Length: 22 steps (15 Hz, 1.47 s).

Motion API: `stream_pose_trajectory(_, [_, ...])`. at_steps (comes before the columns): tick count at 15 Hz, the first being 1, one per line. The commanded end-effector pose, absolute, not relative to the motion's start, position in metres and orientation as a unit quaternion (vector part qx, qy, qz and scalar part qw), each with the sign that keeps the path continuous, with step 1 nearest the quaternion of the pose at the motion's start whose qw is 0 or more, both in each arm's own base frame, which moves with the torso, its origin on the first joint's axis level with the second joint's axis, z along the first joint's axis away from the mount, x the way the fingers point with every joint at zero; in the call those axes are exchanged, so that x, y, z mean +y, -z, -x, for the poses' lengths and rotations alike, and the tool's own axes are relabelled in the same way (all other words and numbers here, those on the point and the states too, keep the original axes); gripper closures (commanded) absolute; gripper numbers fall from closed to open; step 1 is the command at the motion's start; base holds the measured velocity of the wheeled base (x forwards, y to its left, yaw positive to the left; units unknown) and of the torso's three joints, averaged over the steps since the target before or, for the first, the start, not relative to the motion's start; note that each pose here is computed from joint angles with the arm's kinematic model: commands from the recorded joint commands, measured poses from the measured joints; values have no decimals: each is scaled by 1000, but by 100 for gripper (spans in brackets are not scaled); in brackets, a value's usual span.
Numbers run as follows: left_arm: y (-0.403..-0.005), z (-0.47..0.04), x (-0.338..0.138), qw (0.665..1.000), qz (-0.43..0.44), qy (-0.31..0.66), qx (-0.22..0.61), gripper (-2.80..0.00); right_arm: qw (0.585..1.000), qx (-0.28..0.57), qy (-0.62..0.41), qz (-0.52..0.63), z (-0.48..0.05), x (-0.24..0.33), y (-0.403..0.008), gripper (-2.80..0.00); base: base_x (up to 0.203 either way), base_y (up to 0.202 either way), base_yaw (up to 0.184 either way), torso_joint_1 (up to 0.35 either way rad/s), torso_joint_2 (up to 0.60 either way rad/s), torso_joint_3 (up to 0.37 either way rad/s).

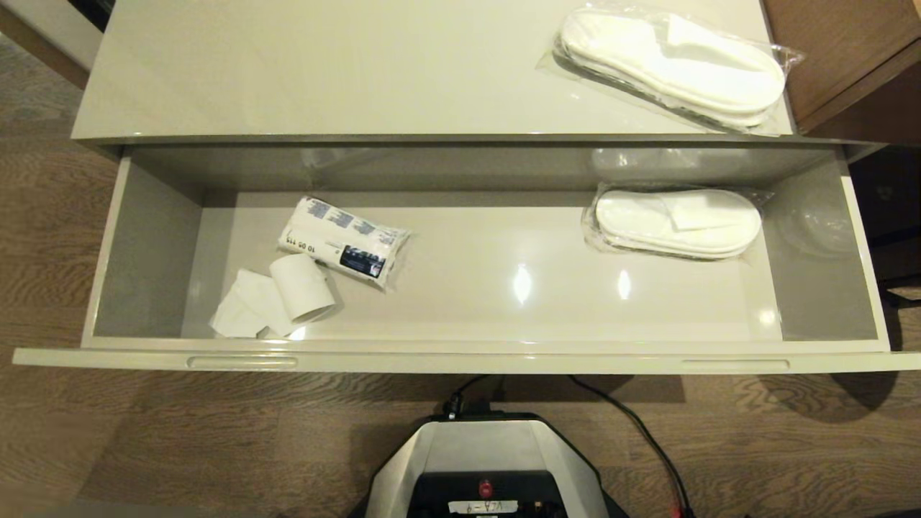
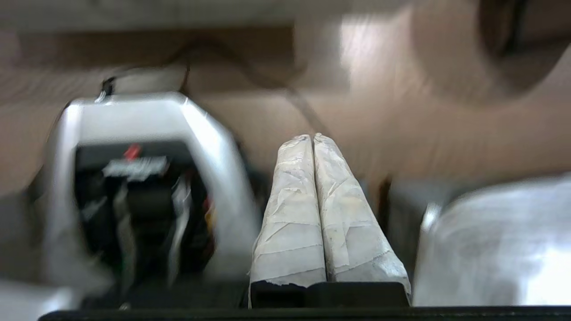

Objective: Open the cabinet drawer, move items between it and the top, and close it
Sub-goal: Pick up the disposable slippers on the table

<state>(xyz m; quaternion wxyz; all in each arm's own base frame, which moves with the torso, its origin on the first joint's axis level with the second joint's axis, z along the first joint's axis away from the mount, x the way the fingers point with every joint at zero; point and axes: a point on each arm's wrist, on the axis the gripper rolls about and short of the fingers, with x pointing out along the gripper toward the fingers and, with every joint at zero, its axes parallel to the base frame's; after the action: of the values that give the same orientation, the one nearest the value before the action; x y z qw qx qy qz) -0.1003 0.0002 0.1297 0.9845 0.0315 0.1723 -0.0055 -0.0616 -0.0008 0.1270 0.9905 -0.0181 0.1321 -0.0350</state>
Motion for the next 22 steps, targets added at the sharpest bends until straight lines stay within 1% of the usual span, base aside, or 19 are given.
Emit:
stream_pose_trajectory(1, [-129,99,0,987,-31,3,158,0,998,26,43,38,47,-1,-115,0,0,0,0,0,0,0])
stream_pose_trajectory(2, [-129,94,1,989,-32,-3,145,0,998,-4,48,42,40,-2,-111,0,0,0,0,0,0,0])
stream_pose_trajectory(3, [-127,82,1,993,-33,-13,115,0,997,-25,54,47,31,-2,-99,0,0,0,0,0,0,0])
stream_pose_trajectory(5, [-114,55,2,997,-36,-41,59,0,993,-69,62,68,24,-2,-91,0,0,0,0,0,0,0])
stream_pose_trajectory(7, [-98,34,3,998,-37,-59,4,0,994,-61,60,71,23,-2,-89,0,0,0,0,0,0,0])
stream_pose_trajectory(9, [-83,24,1,999,-34,-31,-28,0,996,-56,42,62,23,-1,-88,0,0,0,0,0,0,0])
stream_pose_trajectory(10, [-85,23,1,998,-35,-17,-45,0,996,-56,41,62,23,-1,-88,0,0,0,0,0,0,0])
stream_pose_trajectory(12, [-82,23,0,999,-37,-9,-32,0,996,-55,36,61,23,-1,-87,0,0,0,0,0,0,0])
stream_pose_trajectory(14, [-75,23,0,1000,-20,-1,7,0,999,-25,1,46,22,0,-81,0,0,0,0,0,0,0])
stream_pose_trajectory(15, [-74,23,0,1000,-18,1,8,0,999,-23,-1,44,22,0,-81,0,0,0,0,0,0,0])
stream_pose_trajectory(17, [-74,23,0,1000,-17,1,8,0,999,10,-3,37,23,0,-75,0,0,0,0,0,0,0])
stream_pose_trajectory(19, [-74,23,0,1000,-18,1,8,0,1000,9,-3,11,23,0,-75,0,0,0,0,0,0,0])
stream_pose_trajectory(22, [-74,23,0,1000,-18,1,8,0,1000,9,-3,19,23,0,-75,0,0,0,0,0,0,0])
